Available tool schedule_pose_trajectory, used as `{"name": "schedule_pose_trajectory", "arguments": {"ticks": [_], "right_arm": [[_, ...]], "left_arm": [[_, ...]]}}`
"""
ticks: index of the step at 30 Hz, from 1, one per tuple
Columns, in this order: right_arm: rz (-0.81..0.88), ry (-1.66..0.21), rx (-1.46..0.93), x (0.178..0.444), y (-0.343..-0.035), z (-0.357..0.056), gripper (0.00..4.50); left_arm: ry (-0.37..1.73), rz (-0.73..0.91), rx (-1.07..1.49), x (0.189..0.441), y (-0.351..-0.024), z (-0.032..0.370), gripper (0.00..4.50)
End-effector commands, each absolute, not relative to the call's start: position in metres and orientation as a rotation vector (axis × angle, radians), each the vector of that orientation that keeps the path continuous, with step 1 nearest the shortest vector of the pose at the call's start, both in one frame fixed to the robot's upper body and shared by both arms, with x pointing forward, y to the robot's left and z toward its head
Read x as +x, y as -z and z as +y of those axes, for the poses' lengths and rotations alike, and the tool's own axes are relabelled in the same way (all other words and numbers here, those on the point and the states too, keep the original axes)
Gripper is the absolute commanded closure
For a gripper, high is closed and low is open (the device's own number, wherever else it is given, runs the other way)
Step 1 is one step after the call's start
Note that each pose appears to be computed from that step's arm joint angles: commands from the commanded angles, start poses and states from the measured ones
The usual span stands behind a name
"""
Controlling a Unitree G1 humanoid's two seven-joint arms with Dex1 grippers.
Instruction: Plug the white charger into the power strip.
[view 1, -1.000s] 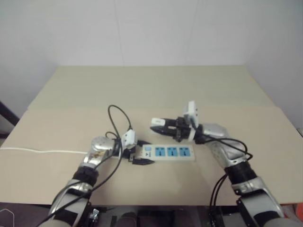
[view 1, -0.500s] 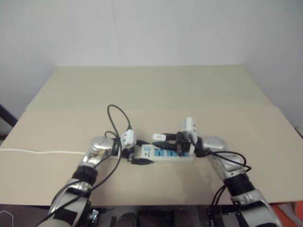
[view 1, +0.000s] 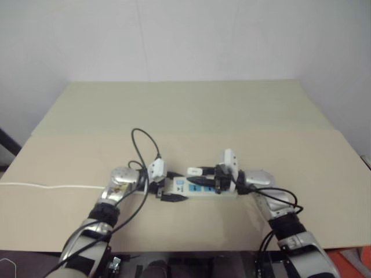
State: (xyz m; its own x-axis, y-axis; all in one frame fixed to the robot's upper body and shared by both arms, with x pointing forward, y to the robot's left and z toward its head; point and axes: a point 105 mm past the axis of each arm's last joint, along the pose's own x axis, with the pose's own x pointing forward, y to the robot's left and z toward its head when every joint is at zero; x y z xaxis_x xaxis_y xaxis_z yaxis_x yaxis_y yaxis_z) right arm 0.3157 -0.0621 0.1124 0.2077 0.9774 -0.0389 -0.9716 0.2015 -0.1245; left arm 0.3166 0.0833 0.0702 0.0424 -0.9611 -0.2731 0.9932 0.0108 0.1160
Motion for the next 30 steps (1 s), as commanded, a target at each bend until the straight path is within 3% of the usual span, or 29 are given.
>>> {"name": "schedule_pose_trajectory", "arguments": {"ticks": [1,10,14,30], "right_arm": [[-0.067,-1.362,-0.178,0.317,-0.113,-0.067,3.38],[0.221,-1.374,-0.262,0.305,-0.049,-0.102,3.38],[0.322,-1.357,-0.249,0.306,-0.036,-0.108,3.38],[0.331,-1.256,-0.215,0.293,-0.005,-0.111,3.38]], "left_arm": [[1.564,0.184,0.328,0.311,-0.059,0.082,1.18],[1.551,0.182,0.334,0.312,-0.059,0.085,1.18],[1.547,0.185,0.337,0.312,-0.058,0.086,1.18],[1.528,0.19,0.345,0.314,-0.057,0.09,1.18]]}}
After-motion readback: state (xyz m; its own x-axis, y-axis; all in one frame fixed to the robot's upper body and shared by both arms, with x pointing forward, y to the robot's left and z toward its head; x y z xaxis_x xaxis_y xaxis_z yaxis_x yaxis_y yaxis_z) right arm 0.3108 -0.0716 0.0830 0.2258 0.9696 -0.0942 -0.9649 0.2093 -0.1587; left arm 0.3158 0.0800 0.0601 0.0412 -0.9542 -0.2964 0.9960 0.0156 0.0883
